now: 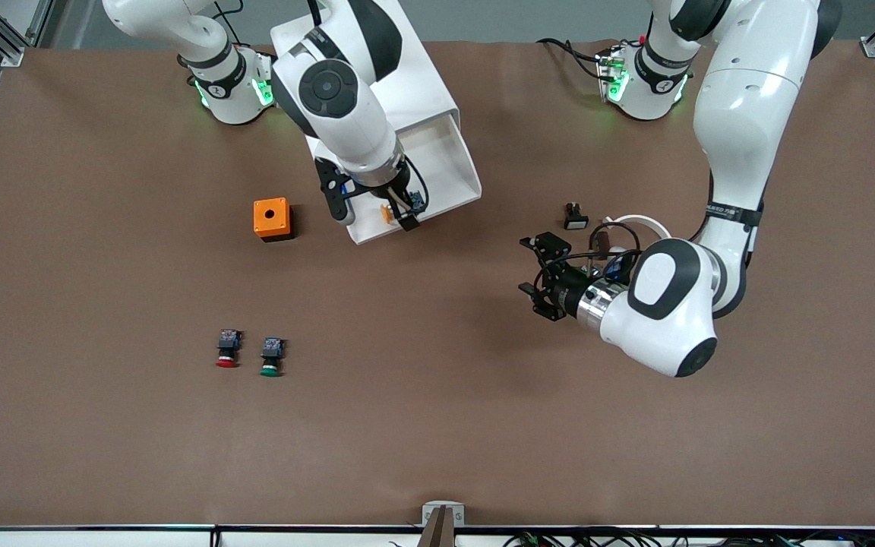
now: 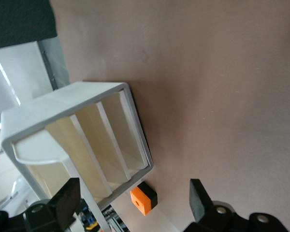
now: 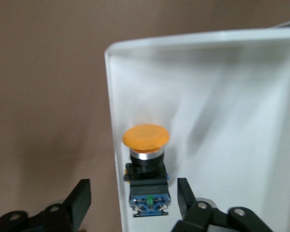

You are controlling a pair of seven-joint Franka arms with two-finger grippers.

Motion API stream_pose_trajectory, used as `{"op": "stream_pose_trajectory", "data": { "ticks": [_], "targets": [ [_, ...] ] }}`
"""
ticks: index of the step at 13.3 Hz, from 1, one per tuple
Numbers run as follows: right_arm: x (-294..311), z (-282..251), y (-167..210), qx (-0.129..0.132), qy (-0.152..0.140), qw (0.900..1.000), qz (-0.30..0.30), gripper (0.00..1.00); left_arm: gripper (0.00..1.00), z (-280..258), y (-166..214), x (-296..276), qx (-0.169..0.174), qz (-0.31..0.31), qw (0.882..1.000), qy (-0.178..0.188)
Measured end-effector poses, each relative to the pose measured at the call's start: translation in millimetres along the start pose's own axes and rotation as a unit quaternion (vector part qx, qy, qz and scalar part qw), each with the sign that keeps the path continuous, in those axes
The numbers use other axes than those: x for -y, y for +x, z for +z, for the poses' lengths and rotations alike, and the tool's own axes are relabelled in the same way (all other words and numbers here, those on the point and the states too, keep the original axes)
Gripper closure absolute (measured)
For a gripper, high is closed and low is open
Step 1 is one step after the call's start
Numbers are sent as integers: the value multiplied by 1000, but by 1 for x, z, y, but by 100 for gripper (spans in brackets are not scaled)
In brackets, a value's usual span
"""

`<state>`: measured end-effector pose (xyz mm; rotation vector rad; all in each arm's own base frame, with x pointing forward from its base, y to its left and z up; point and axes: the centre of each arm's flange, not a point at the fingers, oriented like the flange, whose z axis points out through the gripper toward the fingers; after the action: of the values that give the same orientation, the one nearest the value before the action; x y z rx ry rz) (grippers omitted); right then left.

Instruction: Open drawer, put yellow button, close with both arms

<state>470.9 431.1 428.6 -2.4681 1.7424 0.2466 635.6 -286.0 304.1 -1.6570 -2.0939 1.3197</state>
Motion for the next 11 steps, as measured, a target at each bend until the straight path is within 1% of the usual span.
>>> {"op": "stream_pose_trajectory", "data": {
  "ticks": [1,2,3,4,6,7,8,9,11],
  "targets": [
    [7,-10,11,1,9,1000,-3,2,1,-5,3,1,-14,29,999,-10],
    [15,-21,27,0,14,1000,-16,0,1,-8,5,2,-35,57,998,-21],
    [21,-34,46,-5,9,999,-45,0,1,-11,6,5,-58,87,994,-31],
    [26,-49,67,-8,-1,997,-83,0,1,-15,4,10,-76,119,989,-41],
    [38,-85,119,-9,-10,991,-136,0,0,-26,-4,18,-88,169,980,-57],
    [42,-103,151,-8,-9,986,-165,0,0,-31,-7,19,-89,188,976,-67],
    [45,-117,181,-8,-6,979,-203,0,0,-35,-8,18,-93,207,971,-79],
    [46,-127,207,-7,-5,971,-237,0,0,-38,-8,17,-105,225,965,-90],
    [43,-143,252,-6,-12,960,-279,0,0,-38,-14,18,-137,259,950,-111]
  ]
}}
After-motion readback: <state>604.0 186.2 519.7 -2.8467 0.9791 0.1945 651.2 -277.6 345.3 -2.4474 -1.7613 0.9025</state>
